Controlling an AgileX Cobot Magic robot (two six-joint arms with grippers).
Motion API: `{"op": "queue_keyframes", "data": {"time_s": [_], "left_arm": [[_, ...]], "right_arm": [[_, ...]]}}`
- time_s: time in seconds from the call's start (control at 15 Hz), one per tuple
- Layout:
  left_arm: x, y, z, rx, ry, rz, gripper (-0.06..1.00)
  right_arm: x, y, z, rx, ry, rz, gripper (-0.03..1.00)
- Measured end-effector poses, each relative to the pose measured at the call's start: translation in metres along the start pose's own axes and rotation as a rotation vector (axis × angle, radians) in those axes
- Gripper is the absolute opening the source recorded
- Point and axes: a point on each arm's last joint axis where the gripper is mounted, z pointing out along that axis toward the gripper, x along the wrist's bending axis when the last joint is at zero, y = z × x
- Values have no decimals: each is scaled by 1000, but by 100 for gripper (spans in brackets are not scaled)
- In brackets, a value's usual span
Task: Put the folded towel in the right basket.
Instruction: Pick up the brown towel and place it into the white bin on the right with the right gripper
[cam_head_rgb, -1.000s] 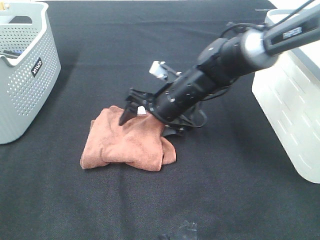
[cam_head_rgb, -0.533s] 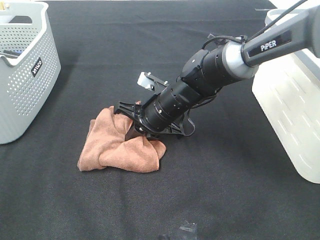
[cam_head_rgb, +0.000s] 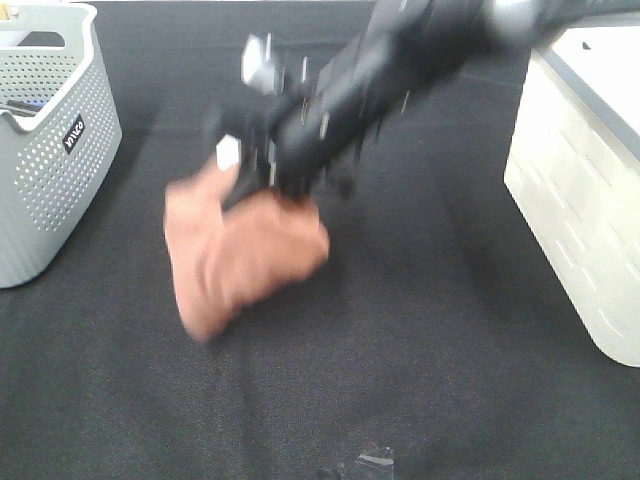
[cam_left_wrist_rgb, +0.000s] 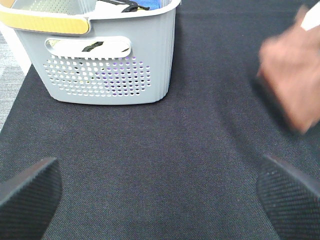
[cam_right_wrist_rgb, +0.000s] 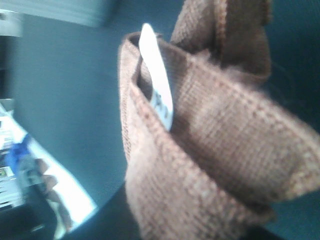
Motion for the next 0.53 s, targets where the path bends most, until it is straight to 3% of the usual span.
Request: {"op": "queue_keyframes", "data": {"time_s": [0.13, 0.27, 0.47, 0.53], "left_arm": [[0, 0, 0, 0, 0, 0, 99], [0, 0, 0, 0, 0, 0, 99], [0, 0, 0, 0, 0, 0, 99], [0, 0, 0, 0, 0, 0, 99]], "right_arm": [[20, 24, -75, -84, 57, -46, 16], [20, 32, -139, -153, 44, -49, 16], [15, 20, -231, -282, -102, -42, 16], [9, 6, -272, -345, -191, -26, 16]]}}
